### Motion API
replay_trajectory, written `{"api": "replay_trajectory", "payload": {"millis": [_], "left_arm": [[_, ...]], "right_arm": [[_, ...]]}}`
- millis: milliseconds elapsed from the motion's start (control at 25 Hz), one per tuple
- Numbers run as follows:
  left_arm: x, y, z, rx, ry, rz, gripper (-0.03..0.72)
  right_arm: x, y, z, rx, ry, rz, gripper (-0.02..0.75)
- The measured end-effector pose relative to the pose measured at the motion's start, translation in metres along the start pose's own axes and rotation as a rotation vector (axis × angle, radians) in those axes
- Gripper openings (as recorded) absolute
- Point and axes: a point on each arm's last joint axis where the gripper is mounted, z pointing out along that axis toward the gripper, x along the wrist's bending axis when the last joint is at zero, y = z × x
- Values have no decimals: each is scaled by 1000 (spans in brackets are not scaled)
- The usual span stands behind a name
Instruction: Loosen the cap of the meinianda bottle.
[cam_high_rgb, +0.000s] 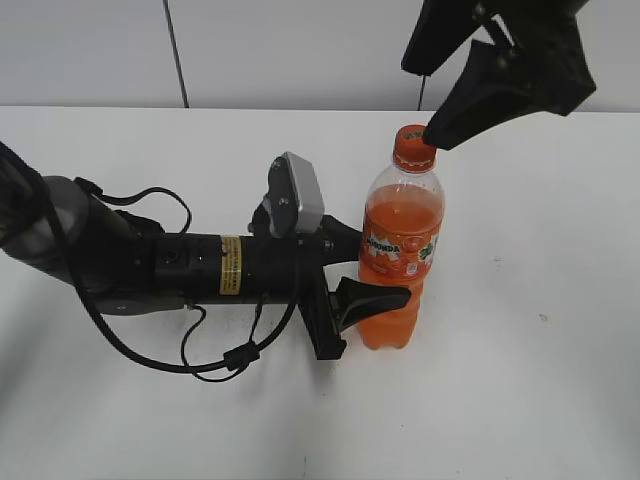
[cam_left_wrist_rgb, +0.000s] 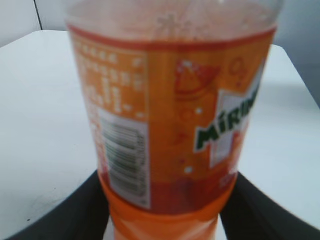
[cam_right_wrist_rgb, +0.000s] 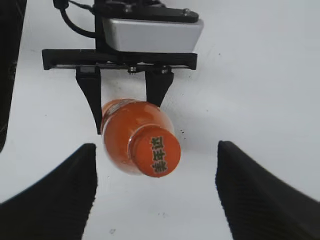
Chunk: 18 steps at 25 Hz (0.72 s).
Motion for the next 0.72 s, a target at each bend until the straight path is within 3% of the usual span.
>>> {"api": "replay_trajectory", "payload": {"millis": [120, 320, 480, 720], "left_arm": [[0, 0, 0, -1, -1, 0, 403], [0, 0, 0, -2, 0, -2, 403], [0, 0, 0, -2, 1, -3, 403], [0, 0, 0, -3, 2, -4, 403]], "right_arm": [[1, 1, -5, -6, -11, 269, 534], [0, -4, -5, 33, -52, 1008, 521], [-1, -7, -5, 52, -79, 1154, 477], [-6, -8, 16, 74, -24, 1207, 459]]}}
